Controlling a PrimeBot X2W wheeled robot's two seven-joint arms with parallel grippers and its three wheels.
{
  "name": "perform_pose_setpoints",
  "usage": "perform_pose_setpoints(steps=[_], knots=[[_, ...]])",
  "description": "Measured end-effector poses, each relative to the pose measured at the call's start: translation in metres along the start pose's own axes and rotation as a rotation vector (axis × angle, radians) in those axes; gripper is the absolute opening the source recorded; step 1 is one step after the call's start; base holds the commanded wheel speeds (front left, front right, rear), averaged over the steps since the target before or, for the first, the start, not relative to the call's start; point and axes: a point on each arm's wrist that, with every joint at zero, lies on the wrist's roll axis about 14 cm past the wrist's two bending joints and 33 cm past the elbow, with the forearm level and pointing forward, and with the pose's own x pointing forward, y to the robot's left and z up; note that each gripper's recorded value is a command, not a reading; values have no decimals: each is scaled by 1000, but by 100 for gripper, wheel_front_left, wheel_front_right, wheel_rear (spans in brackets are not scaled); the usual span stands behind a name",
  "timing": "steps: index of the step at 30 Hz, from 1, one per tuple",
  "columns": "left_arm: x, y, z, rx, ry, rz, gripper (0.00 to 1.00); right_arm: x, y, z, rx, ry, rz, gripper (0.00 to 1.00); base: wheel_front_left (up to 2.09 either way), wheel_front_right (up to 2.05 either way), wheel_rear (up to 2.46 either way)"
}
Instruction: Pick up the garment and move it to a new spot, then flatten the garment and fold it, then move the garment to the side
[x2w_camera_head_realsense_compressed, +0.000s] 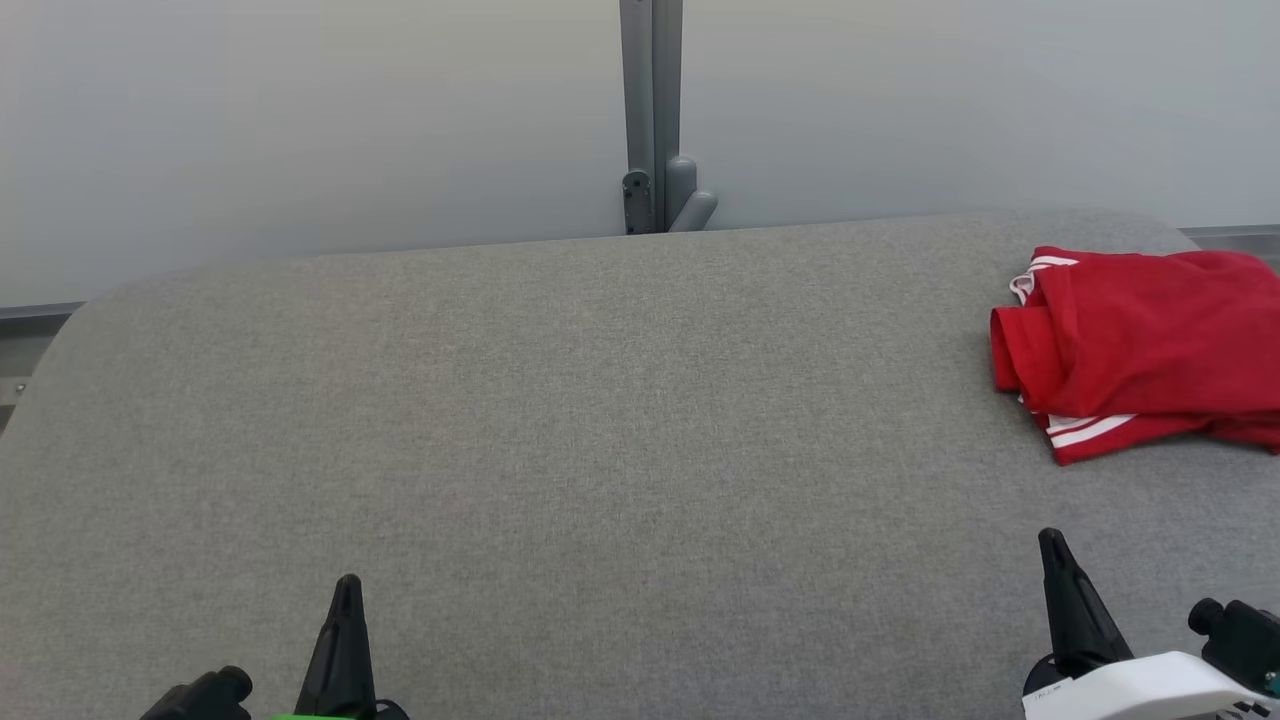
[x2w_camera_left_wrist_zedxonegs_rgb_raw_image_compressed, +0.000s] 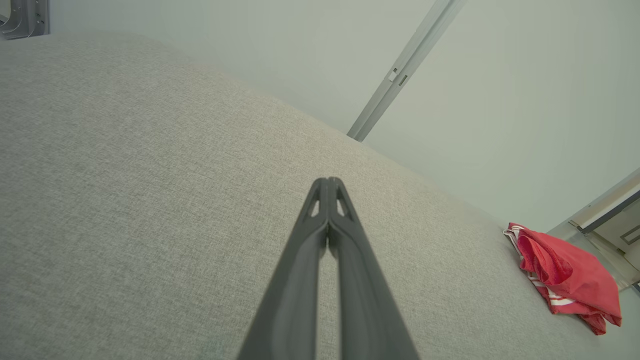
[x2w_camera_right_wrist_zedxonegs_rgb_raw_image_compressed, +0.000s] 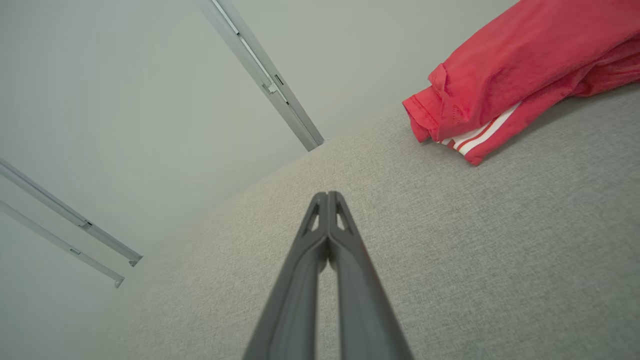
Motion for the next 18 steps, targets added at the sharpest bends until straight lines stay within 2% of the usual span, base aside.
perform_pose_setpoints(steps=[18], knots=[[10,0,3,-238,11,9,0,6,-17,4,236,9,-61,0,0,0,0]])
